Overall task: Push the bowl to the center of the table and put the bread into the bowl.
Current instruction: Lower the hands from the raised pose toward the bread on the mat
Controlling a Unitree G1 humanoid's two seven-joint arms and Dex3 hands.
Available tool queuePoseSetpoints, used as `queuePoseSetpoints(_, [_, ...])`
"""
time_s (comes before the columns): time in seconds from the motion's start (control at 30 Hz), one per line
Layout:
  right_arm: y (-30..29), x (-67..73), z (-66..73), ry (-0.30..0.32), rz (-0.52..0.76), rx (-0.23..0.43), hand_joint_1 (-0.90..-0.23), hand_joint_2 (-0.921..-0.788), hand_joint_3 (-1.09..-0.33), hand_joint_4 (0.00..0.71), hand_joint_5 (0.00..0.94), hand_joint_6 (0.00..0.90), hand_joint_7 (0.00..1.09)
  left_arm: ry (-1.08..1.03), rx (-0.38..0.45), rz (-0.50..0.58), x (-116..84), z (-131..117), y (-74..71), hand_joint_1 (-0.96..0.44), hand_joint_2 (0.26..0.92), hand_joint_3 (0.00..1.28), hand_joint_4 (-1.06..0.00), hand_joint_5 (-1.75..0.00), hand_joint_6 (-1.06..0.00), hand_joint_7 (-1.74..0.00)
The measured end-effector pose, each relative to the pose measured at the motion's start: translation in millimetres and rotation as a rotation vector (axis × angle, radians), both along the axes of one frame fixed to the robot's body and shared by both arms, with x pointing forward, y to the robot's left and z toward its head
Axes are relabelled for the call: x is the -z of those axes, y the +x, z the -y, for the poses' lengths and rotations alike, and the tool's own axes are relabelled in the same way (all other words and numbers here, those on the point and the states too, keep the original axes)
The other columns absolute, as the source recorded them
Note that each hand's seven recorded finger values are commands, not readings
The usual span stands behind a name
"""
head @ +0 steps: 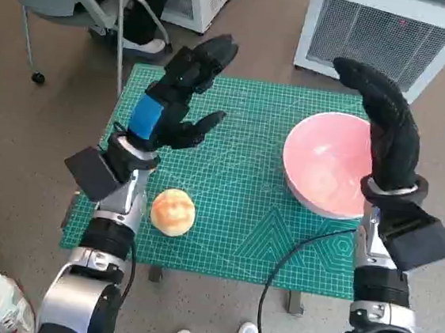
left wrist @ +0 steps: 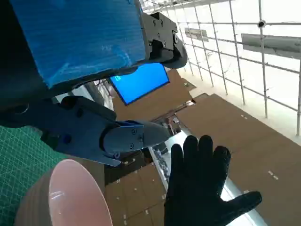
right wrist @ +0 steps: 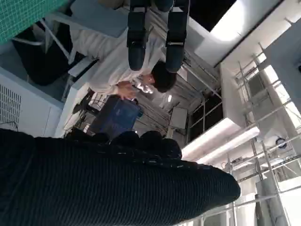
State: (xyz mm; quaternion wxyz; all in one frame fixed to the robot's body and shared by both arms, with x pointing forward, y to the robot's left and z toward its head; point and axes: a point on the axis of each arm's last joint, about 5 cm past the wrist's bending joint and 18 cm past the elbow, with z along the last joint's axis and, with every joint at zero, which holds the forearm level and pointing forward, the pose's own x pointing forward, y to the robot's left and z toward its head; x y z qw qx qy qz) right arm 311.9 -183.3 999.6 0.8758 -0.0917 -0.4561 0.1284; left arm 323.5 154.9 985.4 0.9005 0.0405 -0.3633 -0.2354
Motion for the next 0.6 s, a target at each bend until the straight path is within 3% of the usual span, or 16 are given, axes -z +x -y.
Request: queuePoseSetpoints(0.6, [-0.2, 0.5, 0.2, 0.0, -0.002, 0.0, -0.635, -0.921, -0.806, 0.243, 0.0, 0.298, 0.0, 0.001, 0.002, -0.003, 0.1, 0.0, 0.1, -0.48, 0.921, 0.42, -0.31, 0.0, -0.13, -0.47])
